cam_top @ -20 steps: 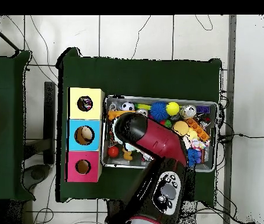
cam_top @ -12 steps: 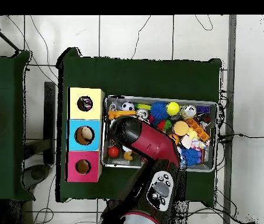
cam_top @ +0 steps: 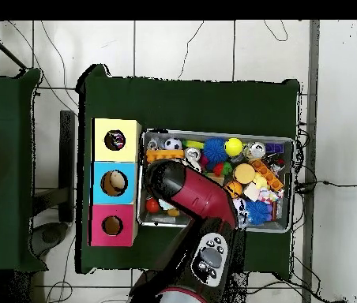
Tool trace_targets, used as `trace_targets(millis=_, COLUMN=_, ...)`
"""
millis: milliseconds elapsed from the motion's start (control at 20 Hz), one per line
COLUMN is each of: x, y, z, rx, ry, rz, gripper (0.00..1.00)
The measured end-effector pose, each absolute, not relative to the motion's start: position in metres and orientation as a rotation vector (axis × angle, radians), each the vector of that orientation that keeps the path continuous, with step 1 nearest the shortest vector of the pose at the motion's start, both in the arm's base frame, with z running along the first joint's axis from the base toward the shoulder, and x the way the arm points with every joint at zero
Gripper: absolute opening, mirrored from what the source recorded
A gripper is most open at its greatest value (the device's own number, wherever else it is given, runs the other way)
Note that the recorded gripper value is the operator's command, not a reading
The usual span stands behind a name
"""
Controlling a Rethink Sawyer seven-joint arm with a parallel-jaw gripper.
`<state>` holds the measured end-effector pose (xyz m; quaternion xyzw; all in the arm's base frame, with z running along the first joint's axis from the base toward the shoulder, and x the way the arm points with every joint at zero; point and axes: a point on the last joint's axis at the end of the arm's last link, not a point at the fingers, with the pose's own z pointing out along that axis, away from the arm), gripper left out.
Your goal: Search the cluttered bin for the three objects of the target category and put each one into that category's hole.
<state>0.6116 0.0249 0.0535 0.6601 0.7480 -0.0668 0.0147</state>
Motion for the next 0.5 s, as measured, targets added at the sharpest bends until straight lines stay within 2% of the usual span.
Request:
trace_targets(millis=300, x=0.61, y=0.038, z=0.061, rx=2.015, ry=2.345, rz=-0.225, gripper=1.0)
trace_targets(millis=450, x=0.61, y=0.039, z=0.08, rx=2.014, ry=2.354, rz=-0.24, gripper=1.0)
trace_targets(millis=500, x=0.611, y=0.039, z=0.102, rx=2.026, ry=2.369, rz=-0.254, gripper=1.0)
